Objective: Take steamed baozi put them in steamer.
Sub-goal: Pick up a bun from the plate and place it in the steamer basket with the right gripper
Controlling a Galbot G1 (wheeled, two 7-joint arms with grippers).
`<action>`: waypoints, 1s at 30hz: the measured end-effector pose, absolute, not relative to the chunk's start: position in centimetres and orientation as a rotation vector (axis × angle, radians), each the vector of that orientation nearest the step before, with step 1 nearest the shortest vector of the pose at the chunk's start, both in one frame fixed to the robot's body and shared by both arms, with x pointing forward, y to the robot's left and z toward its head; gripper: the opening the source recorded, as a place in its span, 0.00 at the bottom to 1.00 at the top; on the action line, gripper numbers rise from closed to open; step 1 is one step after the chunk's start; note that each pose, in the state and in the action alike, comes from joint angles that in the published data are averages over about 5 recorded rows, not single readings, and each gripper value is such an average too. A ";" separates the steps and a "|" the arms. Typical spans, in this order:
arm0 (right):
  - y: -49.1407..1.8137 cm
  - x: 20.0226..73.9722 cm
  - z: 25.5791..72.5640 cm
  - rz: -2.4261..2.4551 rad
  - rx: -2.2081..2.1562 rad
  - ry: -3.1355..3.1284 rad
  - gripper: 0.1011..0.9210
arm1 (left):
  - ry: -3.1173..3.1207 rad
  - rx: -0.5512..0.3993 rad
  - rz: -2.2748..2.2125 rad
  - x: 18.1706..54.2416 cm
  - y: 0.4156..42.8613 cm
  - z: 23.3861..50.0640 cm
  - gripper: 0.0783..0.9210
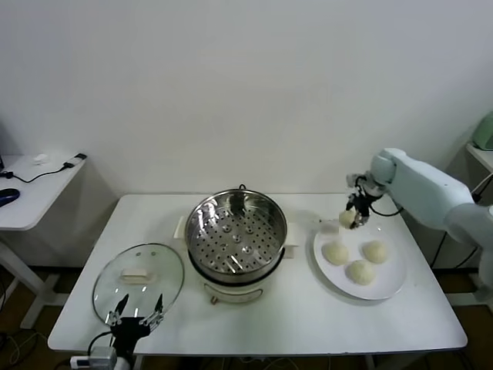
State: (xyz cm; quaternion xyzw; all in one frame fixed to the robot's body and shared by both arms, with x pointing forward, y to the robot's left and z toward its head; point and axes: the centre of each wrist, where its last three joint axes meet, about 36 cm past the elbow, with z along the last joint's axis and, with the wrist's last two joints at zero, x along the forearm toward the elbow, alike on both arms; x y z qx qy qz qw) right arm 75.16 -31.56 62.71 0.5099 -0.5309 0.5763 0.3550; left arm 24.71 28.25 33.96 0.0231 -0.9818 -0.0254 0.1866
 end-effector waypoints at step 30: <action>-4.3 69.5 66.7 2.297 2.123 -0.391 0.67 | -2.780 0.014 -0.088 24.9 27.8 34.5 0.88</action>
